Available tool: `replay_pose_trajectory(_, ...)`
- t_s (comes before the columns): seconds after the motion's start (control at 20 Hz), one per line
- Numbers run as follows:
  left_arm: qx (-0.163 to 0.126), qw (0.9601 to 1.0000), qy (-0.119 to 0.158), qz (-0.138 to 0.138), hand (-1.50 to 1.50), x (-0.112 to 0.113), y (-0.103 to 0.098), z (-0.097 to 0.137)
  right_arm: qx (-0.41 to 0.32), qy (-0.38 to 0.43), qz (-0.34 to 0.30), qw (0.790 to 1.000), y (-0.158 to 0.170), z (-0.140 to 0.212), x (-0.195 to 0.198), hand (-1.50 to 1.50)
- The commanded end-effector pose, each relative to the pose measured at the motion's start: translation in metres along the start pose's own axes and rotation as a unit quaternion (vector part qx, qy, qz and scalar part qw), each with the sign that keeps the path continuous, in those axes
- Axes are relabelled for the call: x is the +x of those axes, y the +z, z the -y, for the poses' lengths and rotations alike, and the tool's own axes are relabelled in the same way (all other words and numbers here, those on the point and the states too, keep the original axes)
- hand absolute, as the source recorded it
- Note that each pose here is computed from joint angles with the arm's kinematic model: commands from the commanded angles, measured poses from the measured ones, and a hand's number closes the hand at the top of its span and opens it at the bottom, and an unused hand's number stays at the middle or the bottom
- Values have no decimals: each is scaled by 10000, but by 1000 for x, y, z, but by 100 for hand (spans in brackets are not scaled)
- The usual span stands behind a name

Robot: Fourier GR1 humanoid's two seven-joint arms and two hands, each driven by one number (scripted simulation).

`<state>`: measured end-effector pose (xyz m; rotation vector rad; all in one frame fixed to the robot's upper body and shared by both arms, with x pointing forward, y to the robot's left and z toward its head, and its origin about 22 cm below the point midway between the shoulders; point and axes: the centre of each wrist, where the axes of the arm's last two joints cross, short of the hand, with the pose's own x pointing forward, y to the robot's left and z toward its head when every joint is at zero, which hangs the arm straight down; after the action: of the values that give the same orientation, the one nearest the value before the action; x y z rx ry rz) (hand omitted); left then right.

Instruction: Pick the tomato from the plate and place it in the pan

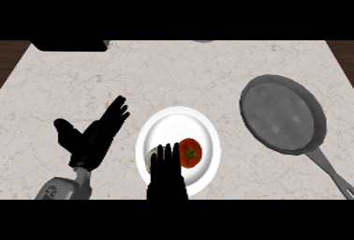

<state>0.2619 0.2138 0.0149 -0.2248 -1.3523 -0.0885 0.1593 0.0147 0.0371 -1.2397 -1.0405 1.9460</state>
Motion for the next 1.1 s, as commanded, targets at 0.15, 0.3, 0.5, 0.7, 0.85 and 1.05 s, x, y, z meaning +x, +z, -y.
replay_pose_trajectory(0.15, -104, 9998, 45, 169, 0, -8, 9, -1, -145, 693, -930, 9931, -18, -11, 8, -150)
replay_pose_trajectory(0.3, -90, 10000, 24, -33, 0, -1, 10, -10, -9, 571, -848, 9948, -22, 0, -8, -150)
replay_pose_trajectory(0.5, -2, 10000, 17, -42, 0, -12, 5, -4, -39, 504, -762, 9958, -22, -17, 1, -150)
replay_pose_trajectory(0.7, -3, 10000, 36, 65, 0, 0, 10, -14, -120, 543, -950, 9939, -43, -20, -6, -150)
replay_pose_trajectory(0.85, 3, 9999, -25, 98, 0, 14, 8, -17, -80, 564, -846, 9948, -54, -24, -12, -150)
replay_pose_trajectory(1.05, -54, 10000, -36, -20, 0, 5, 10, -10, -442, 845, -471, 9943, -63, -24, -19, 150)
